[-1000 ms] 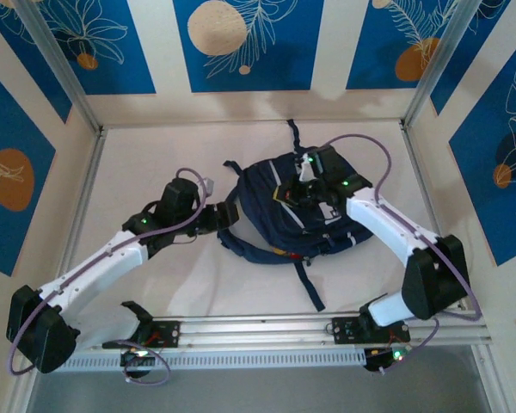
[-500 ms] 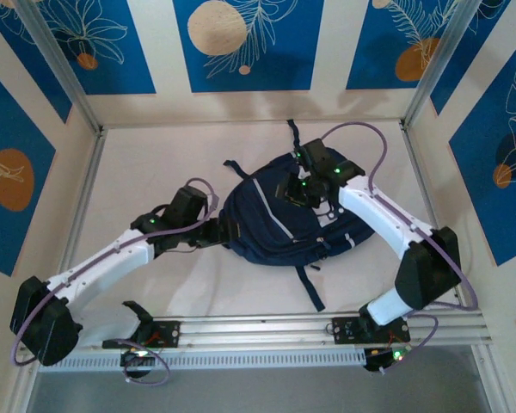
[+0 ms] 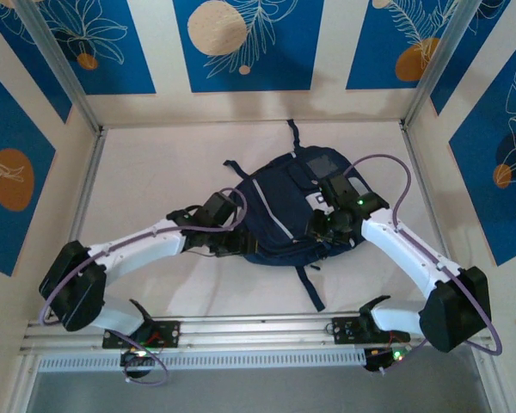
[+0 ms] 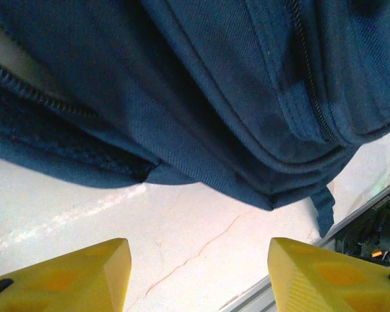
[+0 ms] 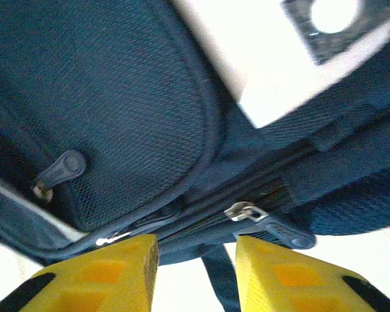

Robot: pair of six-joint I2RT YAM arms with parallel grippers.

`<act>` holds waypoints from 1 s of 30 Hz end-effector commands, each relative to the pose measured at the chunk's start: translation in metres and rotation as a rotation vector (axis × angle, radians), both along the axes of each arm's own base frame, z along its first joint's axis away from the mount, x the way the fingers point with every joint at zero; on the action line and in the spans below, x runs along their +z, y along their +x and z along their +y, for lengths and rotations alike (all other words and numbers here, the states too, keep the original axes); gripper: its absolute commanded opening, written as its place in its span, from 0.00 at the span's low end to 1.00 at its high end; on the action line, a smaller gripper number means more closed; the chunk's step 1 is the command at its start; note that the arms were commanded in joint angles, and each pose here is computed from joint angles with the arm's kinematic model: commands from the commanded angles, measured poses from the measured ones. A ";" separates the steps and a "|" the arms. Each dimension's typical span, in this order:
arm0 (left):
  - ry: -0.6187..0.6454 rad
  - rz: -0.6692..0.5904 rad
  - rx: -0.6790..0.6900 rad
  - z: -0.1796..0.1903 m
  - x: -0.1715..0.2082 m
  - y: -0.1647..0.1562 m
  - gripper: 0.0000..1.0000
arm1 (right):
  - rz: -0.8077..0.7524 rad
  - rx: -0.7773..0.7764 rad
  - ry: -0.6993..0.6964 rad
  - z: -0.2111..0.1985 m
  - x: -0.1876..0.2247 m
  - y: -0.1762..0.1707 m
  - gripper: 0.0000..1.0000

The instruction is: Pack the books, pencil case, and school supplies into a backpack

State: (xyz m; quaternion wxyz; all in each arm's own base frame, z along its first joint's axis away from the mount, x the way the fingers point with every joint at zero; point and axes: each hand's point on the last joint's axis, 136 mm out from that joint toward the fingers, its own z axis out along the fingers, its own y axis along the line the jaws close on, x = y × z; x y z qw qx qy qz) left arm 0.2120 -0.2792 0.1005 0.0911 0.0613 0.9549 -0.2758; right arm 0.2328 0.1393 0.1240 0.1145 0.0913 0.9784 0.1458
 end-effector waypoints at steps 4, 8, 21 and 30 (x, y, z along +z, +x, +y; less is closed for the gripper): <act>-0.032 -0.031 0.046 0.003 0.014 0.019 0.57 | -0.037 0.293 0.094 0.056 0.008 0.008 0.44; -0.060 -0.040 0.106 0.018 0.019 0.023 0.57 | -0.011 0.350 0.074 0.068 -0.002 0.018 0.48; -0.041 -0.054 0.107 0.040 0.021 0.007 0.56 | 0.006 0.454 0.016 0.089 -0.014 0.043 0.45; -0.037 -0.088 0.089 0.042 0.028 0.009 0.56 | 0.149 0.543 0.193 0.120 -0.025 0.008 0.36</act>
